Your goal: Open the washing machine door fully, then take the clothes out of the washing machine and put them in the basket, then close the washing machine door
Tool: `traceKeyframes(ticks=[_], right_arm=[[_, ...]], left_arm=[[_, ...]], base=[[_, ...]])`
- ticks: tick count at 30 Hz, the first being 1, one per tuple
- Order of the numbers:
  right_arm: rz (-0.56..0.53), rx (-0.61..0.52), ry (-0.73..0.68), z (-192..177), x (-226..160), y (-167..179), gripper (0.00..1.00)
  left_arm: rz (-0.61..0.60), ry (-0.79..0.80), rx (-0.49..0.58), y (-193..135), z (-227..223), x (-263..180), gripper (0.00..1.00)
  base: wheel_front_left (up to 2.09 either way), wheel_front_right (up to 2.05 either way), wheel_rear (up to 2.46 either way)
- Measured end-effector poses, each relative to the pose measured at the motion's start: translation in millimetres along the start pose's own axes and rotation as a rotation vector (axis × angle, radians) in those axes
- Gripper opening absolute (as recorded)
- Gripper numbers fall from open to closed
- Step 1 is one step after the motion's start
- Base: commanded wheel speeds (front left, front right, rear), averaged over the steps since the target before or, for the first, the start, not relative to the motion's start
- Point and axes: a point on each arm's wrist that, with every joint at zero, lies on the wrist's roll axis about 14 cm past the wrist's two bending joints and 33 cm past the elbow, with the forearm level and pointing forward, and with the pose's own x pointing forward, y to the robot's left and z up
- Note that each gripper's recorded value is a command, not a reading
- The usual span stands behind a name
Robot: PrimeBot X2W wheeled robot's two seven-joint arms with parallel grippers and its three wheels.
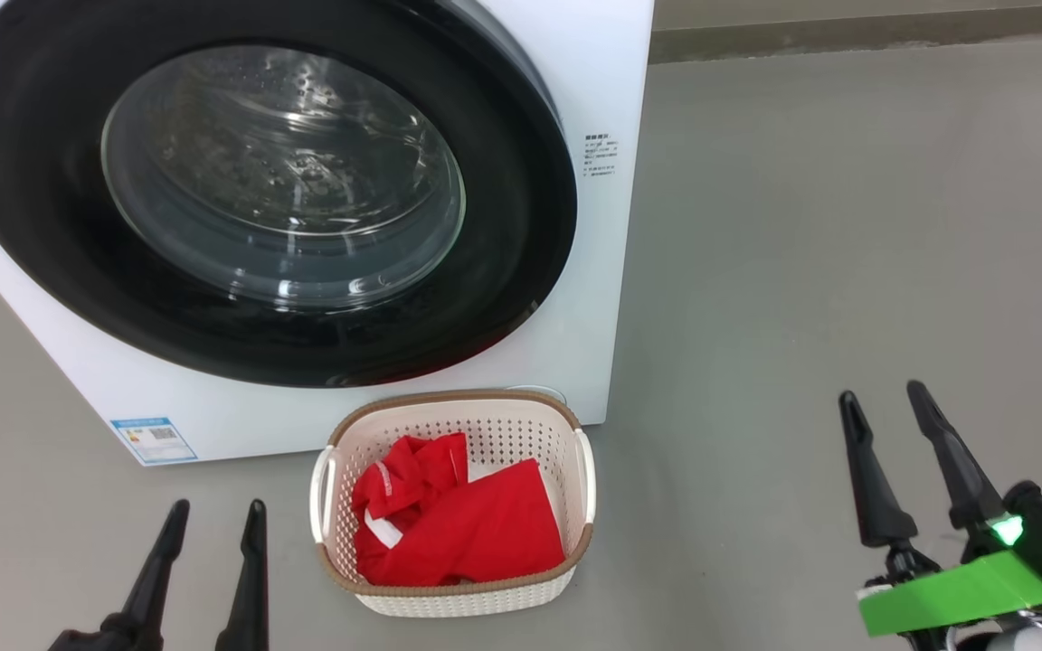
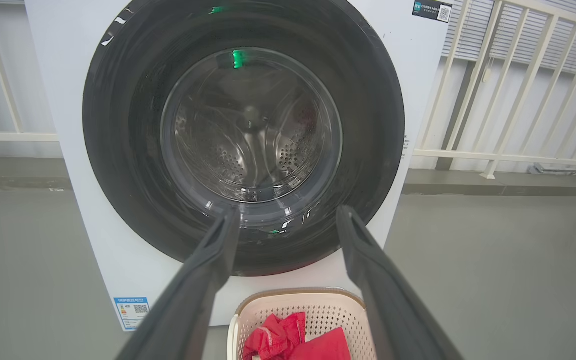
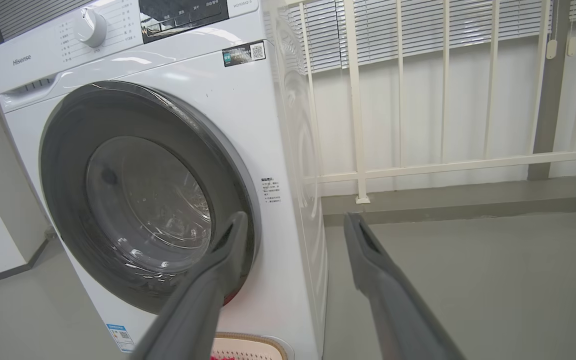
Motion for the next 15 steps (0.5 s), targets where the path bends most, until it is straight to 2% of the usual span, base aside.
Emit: traceKeyframes(ticks=[3,15], right_arm=[[-0.029,-0.006,0.013,-2.7,-7.0,-9.8,1.00],[-0.028,0.002,0.020,-5.2,-7.6,-9.0,1.00]], left_arm=[[0.003,0.009,0.003,1.2,-2.3,-3.6,1.00],[0.016,0.008,0.012,6.9,-1.1,-6.0,1.00]], base=[[0.00,0.00,0.00],[0.00,0.00,0.00]])
